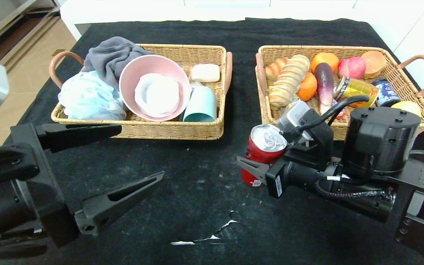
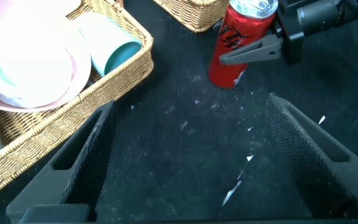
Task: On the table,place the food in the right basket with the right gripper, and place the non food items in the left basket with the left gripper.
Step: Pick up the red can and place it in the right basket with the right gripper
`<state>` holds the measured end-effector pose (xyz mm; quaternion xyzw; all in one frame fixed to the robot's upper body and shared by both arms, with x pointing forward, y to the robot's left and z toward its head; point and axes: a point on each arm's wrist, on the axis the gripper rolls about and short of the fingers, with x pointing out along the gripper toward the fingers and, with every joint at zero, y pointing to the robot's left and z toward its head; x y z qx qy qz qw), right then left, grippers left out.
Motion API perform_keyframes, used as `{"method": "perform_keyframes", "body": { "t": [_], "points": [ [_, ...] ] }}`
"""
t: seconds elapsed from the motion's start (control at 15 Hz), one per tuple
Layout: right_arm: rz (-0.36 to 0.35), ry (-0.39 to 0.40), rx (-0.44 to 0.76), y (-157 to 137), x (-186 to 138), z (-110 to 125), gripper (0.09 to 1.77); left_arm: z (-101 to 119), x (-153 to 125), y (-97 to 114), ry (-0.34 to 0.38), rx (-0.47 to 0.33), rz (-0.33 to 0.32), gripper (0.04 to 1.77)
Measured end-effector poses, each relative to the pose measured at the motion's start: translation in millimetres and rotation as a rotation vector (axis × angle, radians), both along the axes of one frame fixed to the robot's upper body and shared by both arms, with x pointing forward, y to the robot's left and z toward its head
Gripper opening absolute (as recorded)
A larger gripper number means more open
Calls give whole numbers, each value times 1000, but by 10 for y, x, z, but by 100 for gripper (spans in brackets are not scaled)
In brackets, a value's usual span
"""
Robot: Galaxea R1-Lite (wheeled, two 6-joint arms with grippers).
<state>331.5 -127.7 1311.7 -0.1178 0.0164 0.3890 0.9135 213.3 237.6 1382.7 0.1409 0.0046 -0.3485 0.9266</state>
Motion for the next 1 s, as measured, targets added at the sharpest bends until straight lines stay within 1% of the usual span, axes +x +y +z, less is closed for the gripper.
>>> {"method": "perform_keyframes", "body": {
  "t": [0.67, 0.87, 1.0],
  "points": [
    [2, 2, 0, 2, -7, -4, 103, -4, 4, -3, 2, 1, 0, 172],
    [-15, -4, 1, -1, -14, 17, 103, -4, 4, -3, 2, 1, 0, 172],
    [-13, -15, 7, 0, -44, 66, 103, -4, 4, -3, 2, 1, 0, 172]
  ]
}}
